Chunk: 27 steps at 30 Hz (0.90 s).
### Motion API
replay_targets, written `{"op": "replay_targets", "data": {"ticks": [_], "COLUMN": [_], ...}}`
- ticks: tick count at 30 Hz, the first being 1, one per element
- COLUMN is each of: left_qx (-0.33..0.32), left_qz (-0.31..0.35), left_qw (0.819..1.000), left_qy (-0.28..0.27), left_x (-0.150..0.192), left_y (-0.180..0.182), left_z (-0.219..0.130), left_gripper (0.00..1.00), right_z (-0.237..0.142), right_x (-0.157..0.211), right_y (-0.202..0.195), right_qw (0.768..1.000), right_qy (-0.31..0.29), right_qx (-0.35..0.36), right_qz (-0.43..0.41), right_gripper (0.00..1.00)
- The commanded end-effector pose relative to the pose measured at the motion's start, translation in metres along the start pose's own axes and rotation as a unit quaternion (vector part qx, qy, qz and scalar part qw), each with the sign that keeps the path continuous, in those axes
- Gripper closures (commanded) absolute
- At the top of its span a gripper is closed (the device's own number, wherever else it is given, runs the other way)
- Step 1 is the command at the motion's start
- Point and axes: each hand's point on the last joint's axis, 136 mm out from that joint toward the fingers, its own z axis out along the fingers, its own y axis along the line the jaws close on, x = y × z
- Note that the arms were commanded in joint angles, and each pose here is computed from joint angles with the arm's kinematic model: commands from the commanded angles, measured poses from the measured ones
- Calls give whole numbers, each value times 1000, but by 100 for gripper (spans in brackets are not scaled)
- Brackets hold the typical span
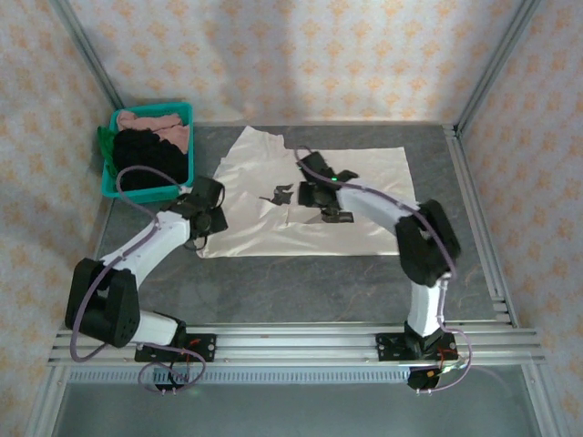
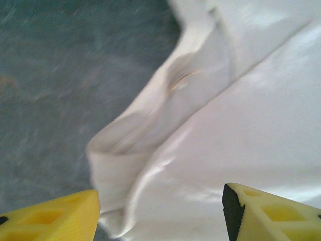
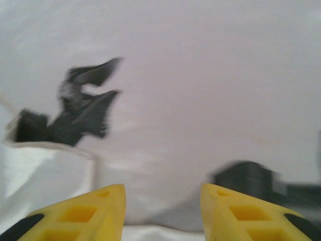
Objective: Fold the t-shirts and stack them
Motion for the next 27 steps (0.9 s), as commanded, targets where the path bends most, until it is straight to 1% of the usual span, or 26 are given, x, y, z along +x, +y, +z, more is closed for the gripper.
{"op": "replay_targets", "data": {"ticks": [1,3,4,8,11,15,18,21,23,27], "left_qx": [8,6,-1,-33,-55,-71,-74,-77,-74,-73], "left_qz": [41,35,35,-9,-36,-58,-66,-66,-63,-54], "left_qw": [999,998,998,996,993,990,990,990,991,994], "left_qy": [32,52,56,86,99,104,101,97,89,60], "left_x": [8,21,27,56,70,77,78,76,72,54], "left_y": [-20,-21,-16,18,43,64,71,74,74,75], "left_z": [19,34,40,54,56,53,49,42,35,11], "left_gripper": [35,37,37,37,38,38,37,36,36,29], "right_z": [-6,-4,-2,1,-1,-6,-9,-16,-23,-41], "right_x": [13,34,44,81,94,103,101,93,83,61], "right_y": [-98,-140,-152,-189,-221,-256,-264,-263,-253,-243], "right_qw": [992,982,979,966,950,931,929,932,938,945], "right_qy": [9,30,39,70,82,77,78,66,53,16], "right_qx": [92,109,111,140,168,184,179,173,145,117], "right_qz": [92,150,167,207,250,305,314,312,310,304], "right_gripper": [57,58,59,64,68,67,67,66,62,58]}}
